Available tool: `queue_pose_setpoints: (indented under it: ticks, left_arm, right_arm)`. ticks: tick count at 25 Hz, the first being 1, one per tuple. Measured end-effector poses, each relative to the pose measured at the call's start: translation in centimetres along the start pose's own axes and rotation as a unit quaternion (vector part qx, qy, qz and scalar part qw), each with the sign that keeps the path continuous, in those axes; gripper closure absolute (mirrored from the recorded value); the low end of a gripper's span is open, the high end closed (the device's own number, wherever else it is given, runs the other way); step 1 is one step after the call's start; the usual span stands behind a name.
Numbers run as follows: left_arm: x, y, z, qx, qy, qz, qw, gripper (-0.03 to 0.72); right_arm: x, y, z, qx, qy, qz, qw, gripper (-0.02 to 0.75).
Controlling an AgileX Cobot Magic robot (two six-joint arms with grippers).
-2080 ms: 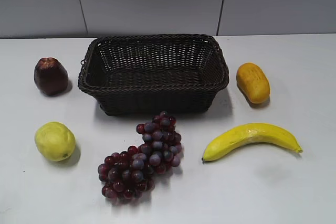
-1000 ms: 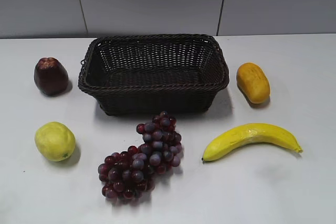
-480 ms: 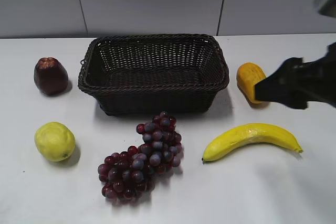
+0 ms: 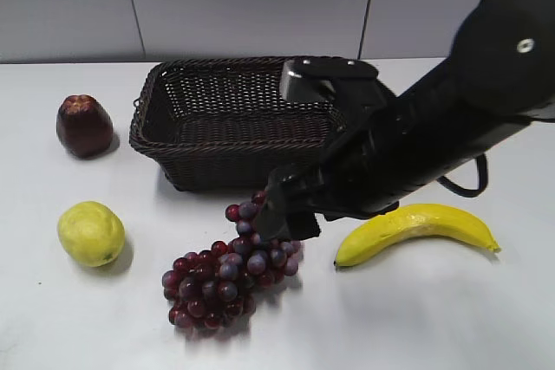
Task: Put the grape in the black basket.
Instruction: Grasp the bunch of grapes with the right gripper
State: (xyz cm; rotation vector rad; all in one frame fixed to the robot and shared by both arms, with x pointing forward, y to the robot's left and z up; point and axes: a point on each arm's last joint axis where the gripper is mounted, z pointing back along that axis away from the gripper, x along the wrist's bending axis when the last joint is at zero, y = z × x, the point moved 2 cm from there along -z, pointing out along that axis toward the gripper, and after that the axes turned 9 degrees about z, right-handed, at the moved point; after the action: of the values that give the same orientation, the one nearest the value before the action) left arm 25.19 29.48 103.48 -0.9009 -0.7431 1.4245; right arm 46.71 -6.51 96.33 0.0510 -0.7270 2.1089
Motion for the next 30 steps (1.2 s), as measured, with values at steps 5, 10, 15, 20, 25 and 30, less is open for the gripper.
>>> queue_pose_setpoints:
  ticks: [5,10,15,20,25,30]
  left_arm:
    - [0.0,0.0,0.0,0.000,0.000,0.000,1.000,0.452]
    - [0.0,0.0,0.0,0.000,0.000,0.000,1.000,0.452]
    - [0.0,0.0,0.0,0.000,0.000,0.000,1.000,0.452]
    - [0.0,0.0,0.0,0.000,0.000,0.000,1.000,0.452]
    - [0.0,0.0,0.0,0.000,0.000,0.000,1.000,0.452]
    - [0.0,0.0,0.0,0.000,0.000,0.000,1.000,0.452]
  right_arm:
    - [-0.8,-1.0,-3.9,0.024,0.006,-0.017,1.000,0.078]
    - [-1.2,-2.4,-6.7,0.032,0.003,-0.039,0.999,0.078]
    - [-1.7,-3.1,-9.2,0.041,0.006,-0.052,0.998,0.078]
    - [-2.1,-2.7,-10.4,0.055,0.010,-0.054,0.997,0.107]
    - [-2.3,-2.5,-10.9,0.060,0.012,-0.054,0.997,0.266]
    - [-2.3,-2.4,-11.0,0.074,0.011,-0.046,0.996,0.502]
